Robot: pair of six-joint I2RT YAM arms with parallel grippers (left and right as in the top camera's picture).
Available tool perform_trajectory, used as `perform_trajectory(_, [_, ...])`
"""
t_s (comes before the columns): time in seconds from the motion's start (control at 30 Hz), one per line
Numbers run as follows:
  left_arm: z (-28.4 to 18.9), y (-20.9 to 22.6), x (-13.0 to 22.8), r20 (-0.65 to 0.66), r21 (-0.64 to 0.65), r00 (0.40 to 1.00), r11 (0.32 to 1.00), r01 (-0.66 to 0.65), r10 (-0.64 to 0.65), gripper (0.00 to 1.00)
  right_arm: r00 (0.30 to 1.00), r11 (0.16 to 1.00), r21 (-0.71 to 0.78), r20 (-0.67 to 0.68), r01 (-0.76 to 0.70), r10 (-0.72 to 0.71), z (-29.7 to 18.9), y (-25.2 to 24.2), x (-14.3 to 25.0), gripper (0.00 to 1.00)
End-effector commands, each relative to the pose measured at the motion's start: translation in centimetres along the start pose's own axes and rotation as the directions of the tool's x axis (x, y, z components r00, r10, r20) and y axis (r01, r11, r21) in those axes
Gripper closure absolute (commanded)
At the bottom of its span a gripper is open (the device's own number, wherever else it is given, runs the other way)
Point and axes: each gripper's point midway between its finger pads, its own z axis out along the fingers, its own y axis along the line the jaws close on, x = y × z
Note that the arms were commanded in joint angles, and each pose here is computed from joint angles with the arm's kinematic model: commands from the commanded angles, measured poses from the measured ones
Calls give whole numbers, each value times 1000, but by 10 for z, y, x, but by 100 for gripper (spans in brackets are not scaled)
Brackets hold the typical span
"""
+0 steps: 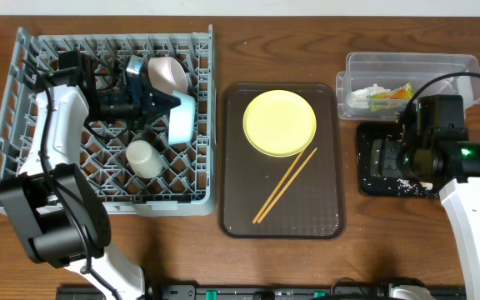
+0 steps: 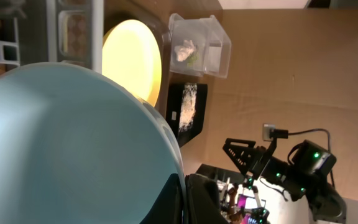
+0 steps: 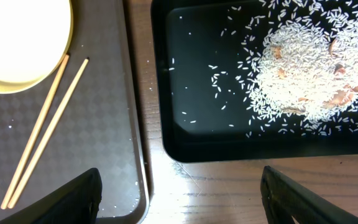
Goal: Sort waste into correct bins and load items into the dishwasher rack
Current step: 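Set the light-blue bowl upright in the rack and open the left gripper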
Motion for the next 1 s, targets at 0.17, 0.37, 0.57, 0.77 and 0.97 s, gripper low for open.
perform_trajectory(0.17, [-10,26,-8,27,-45,999,998,36,-35,94,1000,1000,5,26,-10,10,-6,-2,-6,20])
perform_trajectory(0.37, [-11,36,-8,31,-102,999,994,38,-35,94,1000,1000,5,26,-10,10,-6,-2,-6,20])
perform_trajectory(0.57, [-13,43,-8,34,-144,999,989,41,-37,94,1000,1000,5,26,-10,10,-6,-2,-6,20])
perform_trajectory(0.77, [-21,48,-11,54,-154,998,987,52,-44,94,1000,1000,5,24,-10,10,-6,-2,-5,20])
perform_trajectory(0.97, [-34,71,-13,83,-269,995,960,78,-57,93,1000,1000,6,24,-10,10,-6,-2,-5,20])
